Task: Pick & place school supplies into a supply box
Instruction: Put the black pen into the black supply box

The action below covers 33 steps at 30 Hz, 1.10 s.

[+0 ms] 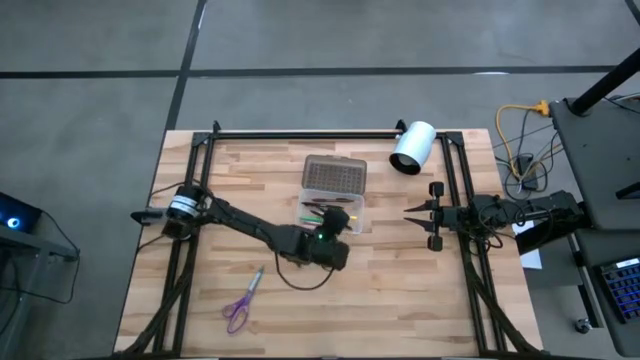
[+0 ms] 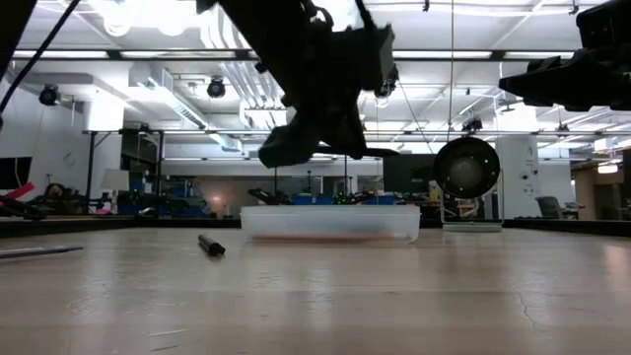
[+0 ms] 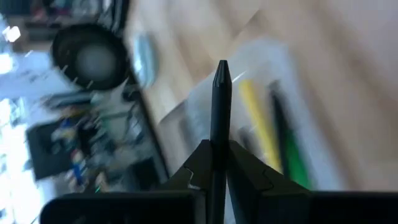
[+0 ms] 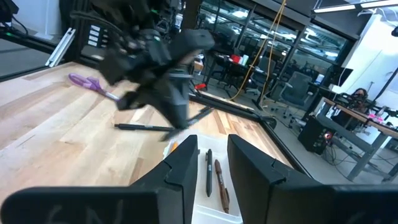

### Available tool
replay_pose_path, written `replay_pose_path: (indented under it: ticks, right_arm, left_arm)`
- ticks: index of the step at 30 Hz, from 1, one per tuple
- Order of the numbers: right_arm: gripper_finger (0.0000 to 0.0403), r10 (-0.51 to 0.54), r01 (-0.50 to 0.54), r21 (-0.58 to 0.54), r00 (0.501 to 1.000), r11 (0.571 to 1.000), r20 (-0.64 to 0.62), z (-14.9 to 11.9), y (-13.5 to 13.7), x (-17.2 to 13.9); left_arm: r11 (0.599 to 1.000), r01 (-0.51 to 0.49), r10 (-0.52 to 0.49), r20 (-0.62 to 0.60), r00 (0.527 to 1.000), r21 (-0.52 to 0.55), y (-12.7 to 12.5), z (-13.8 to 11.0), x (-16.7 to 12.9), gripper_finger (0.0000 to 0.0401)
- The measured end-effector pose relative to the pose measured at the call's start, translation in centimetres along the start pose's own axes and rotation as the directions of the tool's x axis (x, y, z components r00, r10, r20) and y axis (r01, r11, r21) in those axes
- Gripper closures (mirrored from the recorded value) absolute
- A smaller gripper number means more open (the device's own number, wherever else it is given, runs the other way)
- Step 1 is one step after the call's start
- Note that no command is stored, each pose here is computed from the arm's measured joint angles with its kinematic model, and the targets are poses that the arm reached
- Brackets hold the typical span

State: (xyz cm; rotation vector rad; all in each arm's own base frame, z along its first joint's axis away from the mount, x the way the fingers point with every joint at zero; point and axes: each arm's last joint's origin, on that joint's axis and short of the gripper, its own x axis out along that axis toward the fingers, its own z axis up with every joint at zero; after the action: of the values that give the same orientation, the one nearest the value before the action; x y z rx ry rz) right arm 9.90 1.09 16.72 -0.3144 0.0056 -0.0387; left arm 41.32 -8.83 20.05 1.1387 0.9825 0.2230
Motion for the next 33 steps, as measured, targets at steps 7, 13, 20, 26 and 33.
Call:
replay_pose_path:
  ticks: [7, 13, 20, 26, 33]
  right_arm:
    - [0.0324, 0.000, 0.000, 0.000, 1.000, 1.000, 0.000, 0.0, 0.0, 0.0]
    - [0.0333, 0.000, 0.000, 0.000, 1.000, 1.000, 0.000, 0.0, 0.0, 0.0]
    - [0.0331, 0.000, 0.000, 0.000, 1.000, 1.000, 0.000, 0.0, 0.0, 0.0]
    - [0.0323, 0.000, 0.000, 0.000, 1.000, 1.000, 0.000, 0.0, 0.0, 0.0]
    - [0.0324, 0.000, 0.000, 0.000, 1.000, 1.000, 0.000, 0.0, 0.0, 0.0]
  left_arm:
    - [0.997, -0.060, 0.057, -0.043, 0.997, -0.051, -0.1, -1.1, 1.7, 0.0388]
    - [0.985, -0.152, 0.148, -0.057, 0.987, -0.078, -0.4, -1.7, 2.6, 0.0387]
    - [0.971, -0.215, 0.205, -0.094, 0.974, -0.107, -0.4, -2.7, 3.9, 0.0387]
    - [0.965, -0.227, 0.215, -0.097, 0.972, -0.133, -0.2, -3.1, 4.4, 0.0386]
    - [0.965, -0.224, 0.213, -0.095, 0.972, -0.133, -0.2, -3.1, 4.4, 0.0386]
